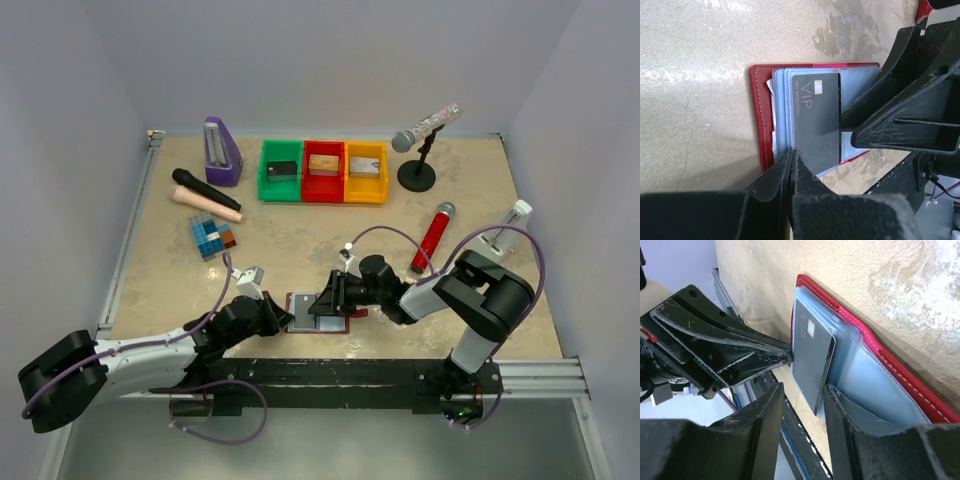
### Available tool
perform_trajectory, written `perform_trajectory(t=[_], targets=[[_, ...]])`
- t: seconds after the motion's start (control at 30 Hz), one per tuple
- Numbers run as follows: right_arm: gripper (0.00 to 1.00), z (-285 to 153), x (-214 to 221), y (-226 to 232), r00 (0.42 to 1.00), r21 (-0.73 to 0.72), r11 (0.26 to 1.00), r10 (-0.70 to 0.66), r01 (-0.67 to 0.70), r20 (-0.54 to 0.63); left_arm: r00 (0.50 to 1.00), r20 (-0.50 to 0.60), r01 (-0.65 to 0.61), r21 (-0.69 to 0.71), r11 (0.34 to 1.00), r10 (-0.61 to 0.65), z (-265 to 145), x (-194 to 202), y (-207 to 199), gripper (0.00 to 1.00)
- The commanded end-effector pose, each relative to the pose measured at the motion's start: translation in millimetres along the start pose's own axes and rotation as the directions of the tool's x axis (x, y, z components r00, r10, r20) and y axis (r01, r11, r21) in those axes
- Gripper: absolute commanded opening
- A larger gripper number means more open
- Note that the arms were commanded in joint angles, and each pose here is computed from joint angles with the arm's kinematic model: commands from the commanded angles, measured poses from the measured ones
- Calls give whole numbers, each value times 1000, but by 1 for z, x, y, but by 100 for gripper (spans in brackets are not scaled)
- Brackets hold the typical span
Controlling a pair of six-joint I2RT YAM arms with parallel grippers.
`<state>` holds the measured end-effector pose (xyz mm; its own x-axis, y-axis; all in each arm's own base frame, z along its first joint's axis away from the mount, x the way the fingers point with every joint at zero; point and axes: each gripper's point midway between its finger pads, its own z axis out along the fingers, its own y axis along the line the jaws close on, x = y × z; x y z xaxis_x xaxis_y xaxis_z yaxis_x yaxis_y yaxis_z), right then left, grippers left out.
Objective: Take the credit cards out of the card holder
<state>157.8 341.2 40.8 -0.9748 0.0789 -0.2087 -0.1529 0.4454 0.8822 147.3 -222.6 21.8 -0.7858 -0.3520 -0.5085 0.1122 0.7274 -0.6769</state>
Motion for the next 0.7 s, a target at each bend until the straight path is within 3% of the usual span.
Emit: perform_trajectory(t=[0.0, 0.67], targets=[[41, 1, 3, 51, 995, -202, 976, -93, 87, -20, 996, -92, -10, 3, 1000, 10, -3, 24, 11, 0], [41, -7, 7, 80, 985, -335, 931, -169, 146, -38, 998, -67, -1, 21, 1000, 3, -5, 20, 9, 0]])
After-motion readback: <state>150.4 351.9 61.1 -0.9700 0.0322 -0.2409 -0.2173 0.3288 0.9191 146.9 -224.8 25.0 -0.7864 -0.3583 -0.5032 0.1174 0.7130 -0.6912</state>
